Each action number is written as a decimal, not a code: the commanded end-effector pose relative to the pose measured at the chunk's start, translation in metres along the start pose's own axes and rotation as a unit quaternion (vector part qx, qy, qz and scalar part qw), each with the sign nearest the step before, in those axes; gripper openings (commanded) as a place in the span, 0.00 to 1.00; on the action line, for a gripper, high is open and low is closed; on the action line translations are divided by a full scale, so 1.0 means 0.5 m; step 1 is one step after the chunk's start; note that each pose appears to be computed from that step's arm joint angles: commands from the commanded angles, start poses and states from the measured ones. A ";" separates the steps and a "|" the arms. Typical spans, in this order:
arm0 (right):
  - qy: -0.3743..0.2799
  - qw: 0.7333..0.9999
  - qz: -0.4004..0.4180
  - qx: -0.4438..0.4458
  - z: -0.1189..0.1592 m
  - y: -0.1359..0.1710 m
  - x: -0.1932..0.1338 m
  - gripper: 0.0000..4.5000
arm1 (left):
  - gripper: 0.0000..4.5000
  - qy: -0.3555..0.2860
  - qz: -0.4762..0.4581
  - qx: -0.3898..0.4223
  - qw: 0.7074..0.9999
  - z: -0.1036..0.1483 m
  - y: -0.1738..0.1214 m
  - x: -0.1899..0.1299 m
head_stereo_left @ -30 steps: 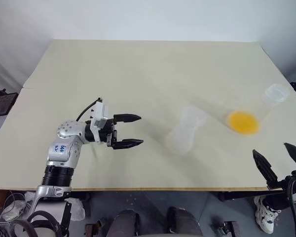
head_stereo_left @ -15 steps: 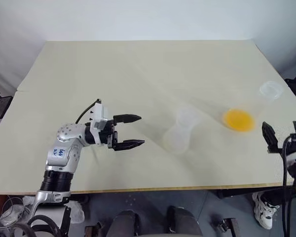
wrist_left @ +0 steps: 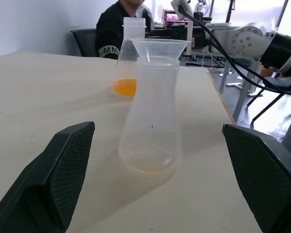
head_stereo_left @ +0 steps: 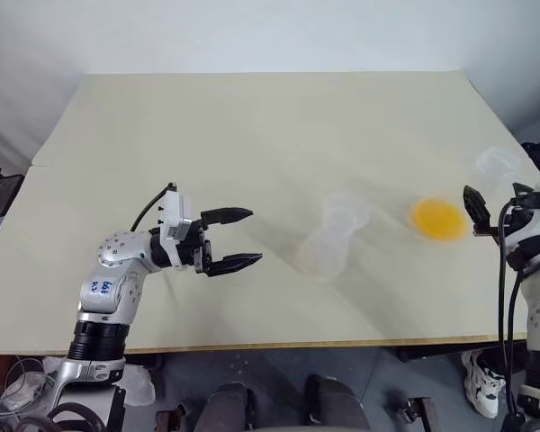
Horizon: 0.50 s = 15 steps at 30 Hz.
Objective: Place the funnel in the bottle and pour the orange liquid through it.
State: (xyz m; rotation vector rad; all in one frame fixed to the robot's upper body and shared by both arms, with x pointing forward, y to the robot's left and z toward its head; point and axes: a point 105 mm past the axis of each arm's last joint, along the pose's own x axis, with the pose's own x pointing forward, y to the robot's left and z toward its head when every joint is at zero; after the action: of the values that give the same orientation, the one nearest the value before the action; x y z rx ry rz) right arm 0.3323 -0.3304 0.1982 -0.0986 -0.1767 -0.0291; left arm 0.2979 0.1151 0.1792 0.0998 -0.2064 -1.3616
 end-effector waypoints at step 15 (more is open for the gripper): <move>-0.053 0.999 0.007 -0.005 0.051 -0.024 0.064 0.96 | 1.00 -0.012 -0.005 0.023 1.000 0.023 -0.006 -0.007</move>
State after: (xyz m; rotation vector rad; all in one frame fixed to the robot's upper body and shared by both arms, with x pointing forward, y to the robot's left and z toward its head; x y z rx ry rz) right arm 0.3613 -0.3386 0.2154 -0.0718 -0.2420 -0.0120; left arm 0.2965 0.1169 0.1785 0.1043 -0.2021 -1.3619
